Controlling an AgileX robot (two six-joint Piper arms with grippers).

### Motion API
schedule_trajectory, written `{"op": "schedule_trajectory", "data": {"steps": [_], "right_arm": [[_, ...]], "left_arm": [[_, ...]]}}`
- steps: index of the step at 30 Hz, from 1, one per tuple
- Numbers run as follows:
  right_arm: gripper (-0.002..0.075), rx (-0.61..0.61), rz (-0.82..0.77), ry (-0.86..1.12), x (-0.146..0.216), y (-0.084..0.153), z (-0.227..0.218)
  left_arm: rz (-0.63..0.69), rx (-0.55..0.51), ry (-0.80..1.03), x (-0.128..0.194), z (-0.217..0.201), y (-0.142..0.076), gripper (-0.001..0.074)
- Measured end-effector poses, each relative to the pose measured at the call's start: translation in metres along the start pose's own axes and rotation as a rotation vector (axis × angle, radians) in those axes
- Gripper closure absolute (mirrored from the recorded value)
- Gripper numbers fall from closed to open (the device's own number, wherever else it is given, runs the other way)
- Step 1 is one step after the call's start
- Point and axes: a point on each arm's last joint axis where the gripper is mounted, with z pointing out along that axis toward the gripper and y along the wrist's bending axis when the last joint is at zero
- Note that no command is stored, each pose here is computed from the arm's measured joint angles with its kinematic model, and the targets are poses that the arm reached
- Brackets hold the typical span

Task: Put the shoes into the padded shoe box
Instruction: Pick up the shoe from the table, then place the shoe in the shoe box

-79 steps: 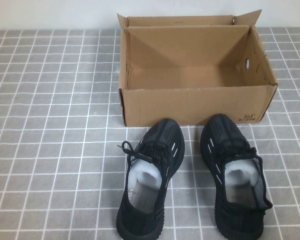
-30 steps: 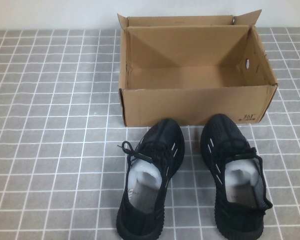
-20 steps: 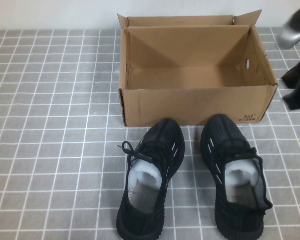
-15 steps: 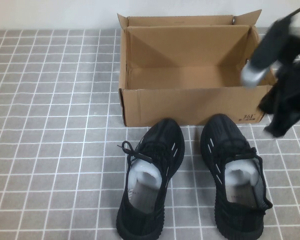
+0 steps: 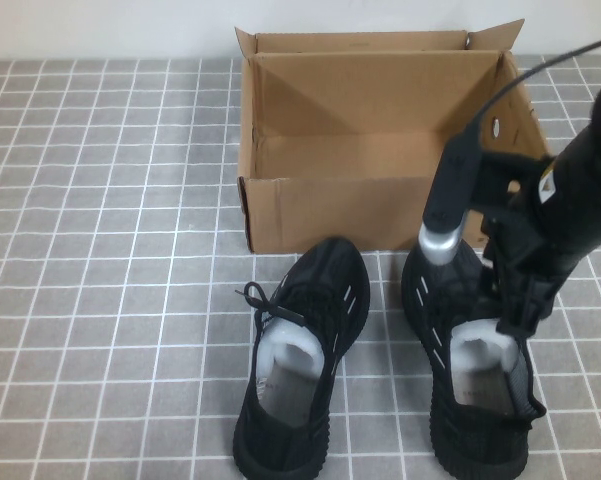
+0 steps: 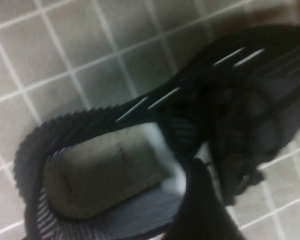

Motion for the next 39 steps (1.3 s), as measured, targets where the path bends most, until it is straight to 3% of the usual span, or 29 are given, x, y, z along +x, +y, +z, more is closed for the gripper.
{"op": "schedule_trajectory", "data": {"steps": [12, 15, 19, 21, 30, 33, 37, 39], "right_arm": [[0.0337, -0.072, 0.008, 0.113, 0.000, -0.002, 0.035], [0.0405, -0.043, 0.028, 0.138, 0.000, -0.006, 0.042], [0.0636, -0.023, 0.062, 0.165, 0.003, -0.008, 0.044], [0.0685, -0.029, 0.076, 0.176, 0.003, -0.007, 0.043], [0.0713, -0.015, 0.251, 0.165, -0.003, -0.010, 0.001], [0.0713, 0.015, 0.387, 0.079, -0.016, -0.017, -0.025], [0.0715, 0.053, 0.751, -0.048, -0.031, -0.026, -0.056], [0.0715, 0.060, 0.860, -0.093, -0.035, -0.029, -0.068]], "left_arm": [[0.000, 0.000, 0.000, 0.000, 0.000, 0.000, 0.0738], [0.000, 0.000, 0.000, 0.000, 0.000, 0.000, 0.0738], [0.000, 0.000, 0.000, 0.000, 0.000, 0.000, 0.0738], [0.000, 0.000, 0.000, 0.000, 0.000, 0.000, 0.0738], [0.000, 0.000, 0.000, 0.000, 0.000, 0.000, 0.0738], [0.000, 0.000, 0.000, 0.000, 0.000, 0.000, 0.0738], [0.000, 0.000, 0.000, 0.000, 0.000, 0.000, 0.0738], [0.000, 0.000, 0.000, 0.000, 0.000, 0.000, 0.0738]]}}
